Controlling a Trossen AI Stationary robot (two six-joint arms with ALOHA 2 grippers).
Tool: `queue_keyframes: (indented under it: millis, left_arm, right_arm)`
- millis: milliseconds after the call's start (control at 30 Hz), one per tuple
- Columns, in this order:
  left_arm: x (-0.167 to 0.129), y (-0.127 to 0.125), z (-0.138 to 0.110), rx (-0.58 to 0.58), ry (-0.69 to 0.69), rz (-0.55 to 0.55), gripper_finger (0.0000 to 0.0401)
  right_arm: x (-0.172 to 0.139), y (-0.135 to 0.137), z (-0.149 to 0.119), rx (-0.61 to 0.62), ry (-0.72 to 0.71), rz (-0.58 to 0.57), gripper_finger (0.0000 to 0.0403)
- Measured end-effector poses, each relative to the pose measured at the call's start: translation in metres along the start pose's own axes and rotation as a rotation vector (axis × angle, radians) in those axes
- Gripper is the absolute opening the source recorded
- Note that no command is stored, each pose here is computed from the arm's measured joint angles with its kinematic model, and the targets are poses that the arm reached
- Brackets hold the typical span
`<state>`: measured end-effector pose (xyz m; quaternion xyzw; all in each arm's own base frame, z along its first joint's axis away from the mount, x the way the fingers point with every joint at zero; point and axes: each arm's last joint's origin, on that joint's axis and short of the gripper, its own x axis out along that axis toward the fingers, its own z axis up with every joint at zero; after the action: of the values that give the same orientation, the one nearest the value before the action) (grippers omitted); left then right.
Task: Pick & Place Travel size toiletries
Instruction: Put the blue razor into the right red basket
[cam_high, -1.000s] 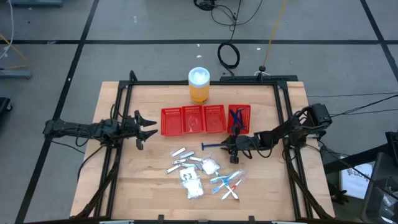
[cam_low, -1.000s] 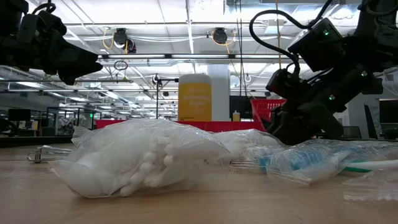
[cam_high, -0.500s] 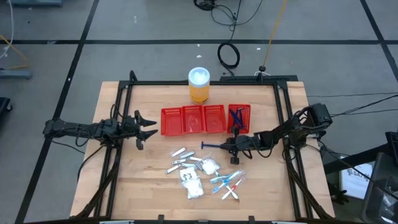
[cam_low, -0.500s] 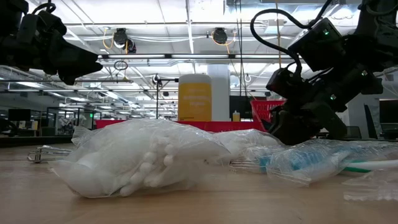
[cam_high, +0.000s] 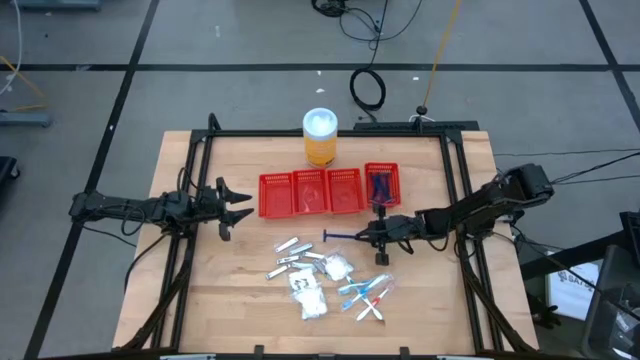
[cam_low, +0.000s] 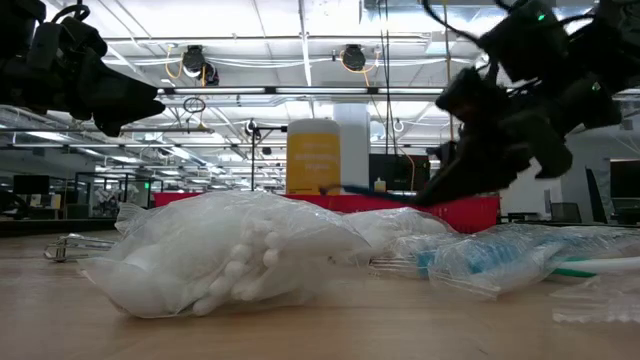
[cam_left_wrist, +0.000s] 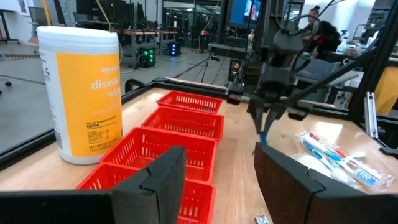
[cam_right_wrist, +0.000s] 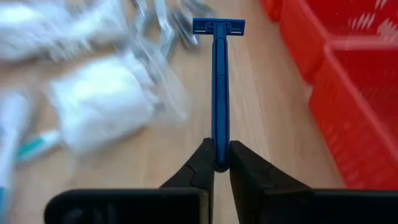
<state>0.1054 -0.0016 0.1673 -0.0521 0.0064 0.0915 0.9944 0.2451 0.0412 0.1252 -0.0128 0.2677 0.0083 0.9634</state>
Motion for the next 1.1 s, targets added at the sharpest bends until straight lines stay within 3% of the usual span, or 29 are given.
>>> queue_keyframes:
  millis: [433,567,867,1100]
  left_arm:
    - [0.0,0.0,0.0,0.0,0.0,0.0,0.0186]
    - [0.0,0.0,0.0,0.0,0.0,0.0,0.0186]
    - [0.0,0.0,0.0,0.0,0.0,0.0,0.0186]
    - [0.0,0.0,0.0,0.0,0.0,0.0,0.0186]
  right_arm:
    - [-0.04,0.007,0.03,0.044,-0.137,0.031,0.0019]
    - [-0.053,0.0,0.033,0.086,-0.13,-0.107,0.0019]
    - [-0.081,-0.021,0.02,0.26,-0.076,-0.606,0.0019]
    - [-0.085,-0.026,0.002,0.311,-0.014,-0.719,0.002]
